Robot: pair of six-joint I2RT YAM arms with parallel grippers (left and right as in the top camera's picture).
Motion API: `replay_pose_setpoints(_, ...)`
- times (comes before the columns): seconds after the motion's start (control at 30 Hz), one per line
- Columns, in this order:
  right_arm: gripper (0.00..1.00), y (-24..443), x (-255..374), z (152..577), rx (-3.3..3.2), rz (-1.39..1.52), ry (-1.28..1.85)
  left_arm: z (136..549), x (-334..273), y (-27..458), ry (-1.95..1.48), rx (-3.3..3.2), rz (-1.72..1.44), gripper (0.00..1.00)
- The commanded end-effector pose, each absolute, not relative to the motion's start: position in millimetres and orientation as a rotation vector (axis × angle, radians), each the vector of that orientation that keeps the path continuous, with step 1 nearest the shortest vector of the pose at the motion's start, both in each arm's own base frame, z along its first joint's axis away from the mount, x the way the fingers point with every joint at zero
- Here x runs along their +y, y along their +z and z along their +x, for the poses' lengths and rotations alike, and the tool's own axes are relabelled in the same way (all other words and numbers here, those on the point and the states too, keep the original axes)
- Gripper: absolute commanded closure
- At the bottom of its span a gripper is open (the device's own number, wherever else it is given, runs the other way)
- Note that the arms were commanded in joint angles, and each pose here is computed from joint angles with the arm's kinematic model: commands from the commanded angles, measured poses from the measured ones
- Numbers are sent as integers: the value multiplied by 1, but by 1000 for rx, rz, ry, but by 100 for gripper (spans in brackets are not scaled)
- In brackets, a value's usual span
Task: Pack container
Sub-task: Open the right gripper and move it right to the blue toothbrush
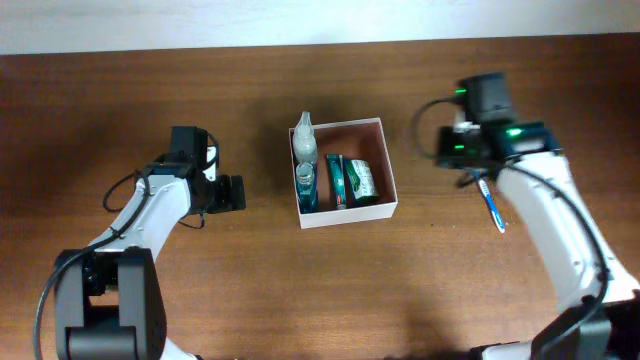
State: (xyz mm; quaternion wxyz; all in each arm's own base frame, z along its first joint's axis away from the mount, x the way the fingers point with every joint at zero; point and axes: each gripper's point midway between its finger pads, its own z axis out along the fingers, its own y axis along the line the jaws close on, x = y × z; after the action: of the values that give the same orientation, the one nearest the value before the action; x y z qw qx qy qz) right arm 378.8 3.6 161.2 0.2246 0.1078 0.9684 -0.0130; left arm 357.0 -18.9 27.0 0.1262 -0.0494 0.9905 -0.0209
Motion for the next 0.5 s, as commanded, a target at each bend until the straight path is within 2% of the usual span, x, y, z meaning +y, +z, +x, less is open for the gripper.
replay_pose_setpoints(0.0,53,150,-44,370,2700,399,-115,355,-17,23,-49,2894,-150,1)
replay_pose_setpoints(0.07,53,142,-65,363,2721,429,-144,355,-17,23,-49,2894,-150,1)
replay_pose_setpoints(0.3,33,121,-95,363,2751,505,-111,355,-17,23,-49,2895,-150,1)
replay_pose_setpoints(0.47,31,95,-94,364,2824,492,-91,355,-17,23,-49,2894,-150,1)
